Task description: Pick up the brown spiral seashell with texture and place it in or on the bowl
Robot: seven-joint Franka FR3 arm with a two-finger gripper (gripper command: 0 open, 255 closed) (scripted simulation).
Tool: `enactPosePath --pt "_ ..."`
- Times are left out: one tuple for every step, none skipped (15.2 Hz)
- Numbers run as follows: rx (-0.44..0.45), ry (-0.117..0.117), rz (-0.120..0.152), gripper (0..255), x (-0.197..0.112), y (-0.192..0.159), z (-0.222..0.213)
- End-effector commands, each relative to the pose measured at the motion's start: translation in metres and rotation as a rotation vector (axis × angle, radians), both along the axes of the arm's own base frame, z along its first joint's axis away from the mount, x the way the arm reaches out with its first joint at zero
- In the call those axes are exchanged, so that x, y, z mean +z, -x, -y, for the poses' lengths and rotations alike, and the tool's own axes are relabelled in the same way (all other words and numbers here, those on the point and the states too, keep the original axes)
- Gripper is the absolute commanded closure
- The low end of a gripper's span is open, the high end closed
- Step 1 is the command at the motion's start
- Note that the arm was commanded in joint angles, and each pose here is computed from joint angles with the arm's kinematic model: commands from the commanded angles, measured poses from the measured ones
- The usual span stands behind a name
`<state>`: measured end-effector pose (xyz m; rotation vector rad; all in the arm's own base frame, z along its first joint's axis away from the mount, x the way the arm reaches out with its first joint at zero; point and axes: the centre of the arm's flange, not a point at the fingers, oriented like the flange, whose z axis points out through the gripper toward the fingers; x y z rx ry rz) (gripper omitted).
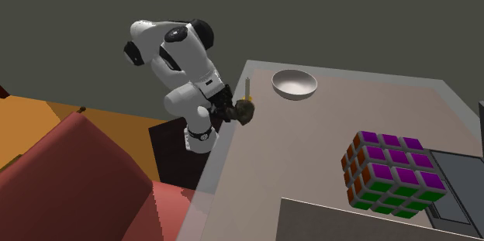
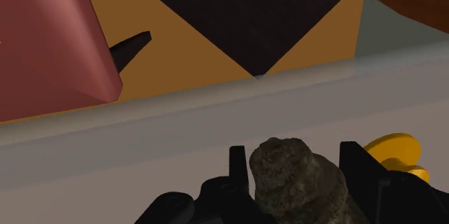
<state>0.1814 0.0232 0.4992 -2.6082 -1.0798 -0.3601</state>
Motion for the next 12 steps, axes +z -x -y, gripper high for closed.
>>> enactPosePath --pt "0.0 0.0 0.0 255 0.01 0.0 0.0" --pt "0.0 0.0 0.0 255 0.016 0.0 0.0" --pt "0.0 0.0 0.0 255 0.021 0.0 0.0" --pt "0.0 0.0 0.0 255 0.026 0.0 0.0" --pt "0.0 0.0 0.0 255 0.031 0.0 0.0" --pt "0.0 0.0 0.0 255 0.037 0.0 0.0" --pt "0.0 0.0 0.0 255 0.042 0.0 0.0" --pt "0.0 0.0 0.0 255 0.047 0.0 0.0" --pt "0.0 0.0 0.0 255 0.053 0.0 0.0" --pt "0.0 0.0 0.0 255 0.058 0.0 0.0" --pt "0.0 0.0 0.0 255 0.063 0.0 0.0" --pt "0.0 0.0 0.0 255 0.068 0.0 0.0"
